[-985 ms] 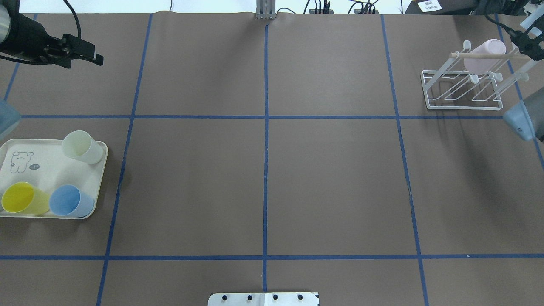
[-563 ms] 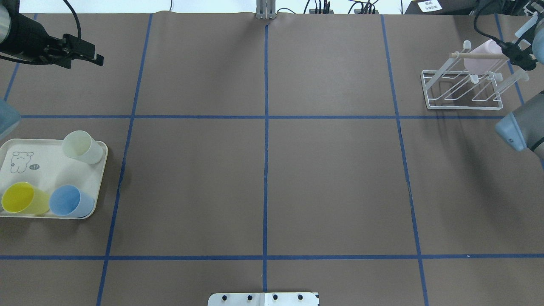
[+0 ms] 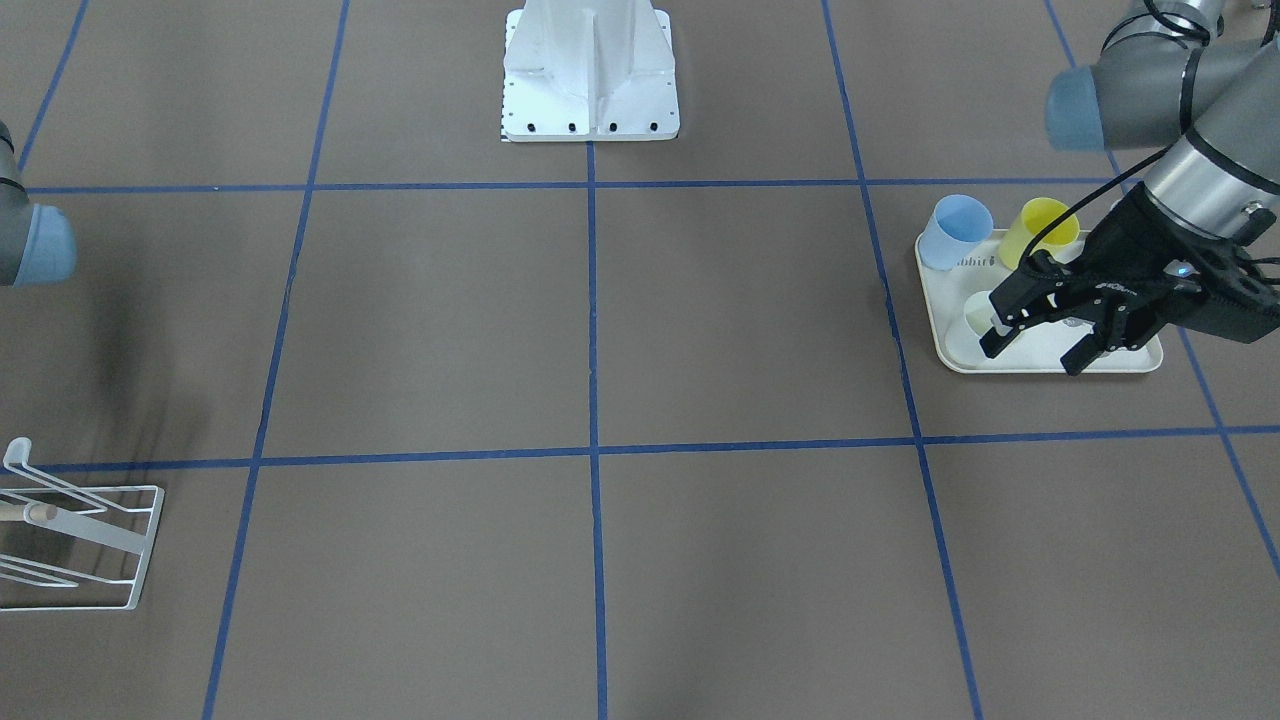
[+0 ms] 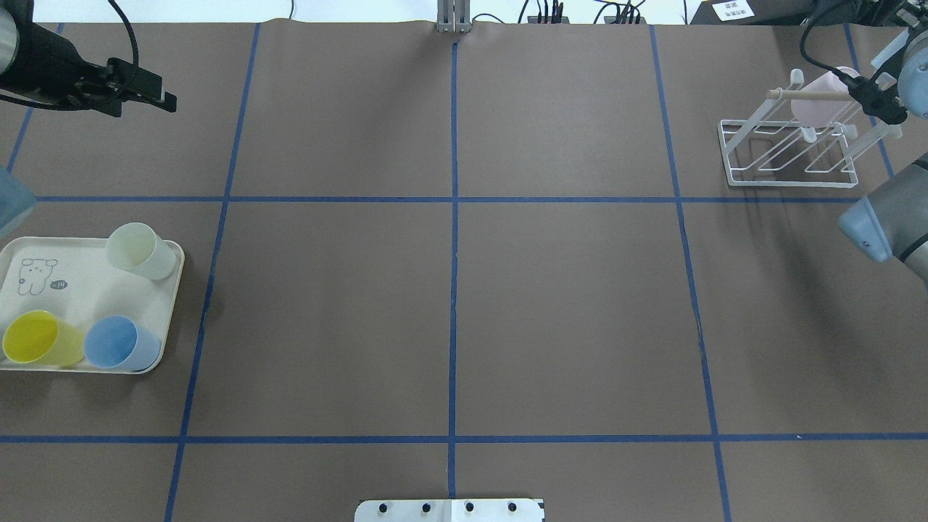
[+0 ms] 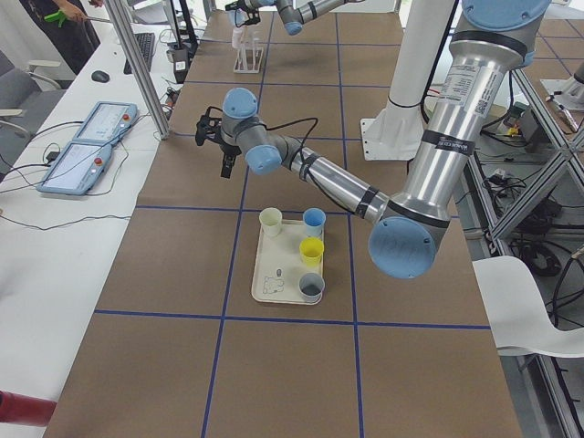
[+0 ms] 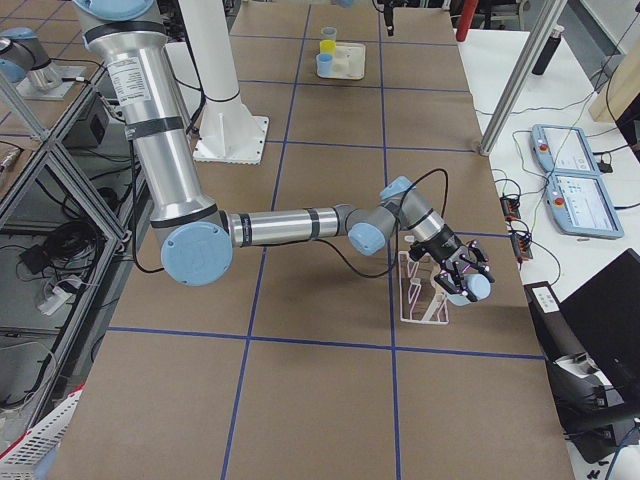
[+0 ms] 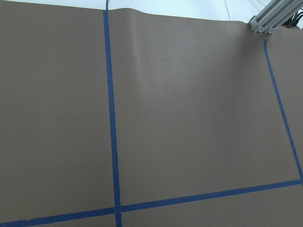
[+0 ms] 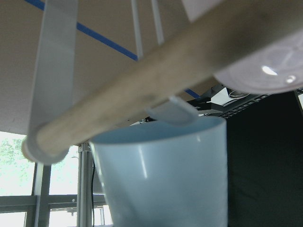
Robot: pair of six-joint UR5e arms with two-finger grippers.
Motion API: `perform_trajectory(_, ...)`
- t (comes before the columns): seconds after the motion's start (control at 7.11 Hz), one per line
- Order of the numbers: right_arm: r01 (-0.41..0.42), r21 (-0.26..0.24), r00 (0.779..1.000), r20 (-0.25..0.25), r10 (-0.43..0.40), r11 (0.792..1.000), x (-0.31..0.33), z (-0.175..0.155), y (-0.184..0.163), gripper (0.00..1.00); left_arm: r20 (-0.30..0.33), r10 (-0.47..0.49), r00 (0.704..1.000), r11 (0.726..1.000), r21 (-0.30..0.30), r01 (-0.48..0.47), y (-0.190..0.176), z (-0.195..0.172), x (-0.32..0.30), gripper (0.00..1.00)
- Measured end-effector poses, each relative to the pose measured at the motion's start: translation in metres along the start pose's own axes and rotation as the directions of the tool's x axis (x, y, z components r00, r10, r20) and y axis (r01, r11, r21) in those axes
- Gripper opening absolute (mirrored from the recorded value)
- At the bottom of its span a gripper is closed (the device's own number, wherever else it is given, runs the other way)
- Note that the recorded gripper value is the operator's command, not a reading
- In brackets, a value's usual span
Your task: Transfer IKEA cup to right arm and place on rack
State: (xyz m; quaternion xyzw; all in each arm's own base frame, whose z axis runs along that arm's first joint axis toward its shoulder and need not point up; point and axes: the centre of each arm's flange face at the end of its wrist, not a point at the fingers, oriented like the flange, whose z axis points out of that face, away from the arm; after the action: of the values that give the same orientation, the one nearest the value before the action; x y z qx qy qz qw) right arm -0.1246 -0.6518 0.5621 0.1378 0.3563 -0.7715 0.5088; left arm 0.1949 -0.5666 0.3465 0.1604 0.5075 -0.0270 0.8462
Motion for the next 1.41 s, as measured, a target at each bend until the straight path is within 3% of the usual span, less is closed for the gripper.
perform_trajectory(0.56,0.015,-0.014,1.000,0.005,-0.015,1.000,-0.001,0.001,-0.009,0.43,0.000,0.000,1.000,1.000,-0.002,0.000,0.000,0.001,0.000,1.00)
perform_trajectory(1.41,0.043,-0.035,0.999,0.010,-0.043,0.998,0.000,0.001,-0.027,0.59,0.001,-0.001,1.000,1.000,-0.003,0.001,0.000,0.002,-0.001,1.00)
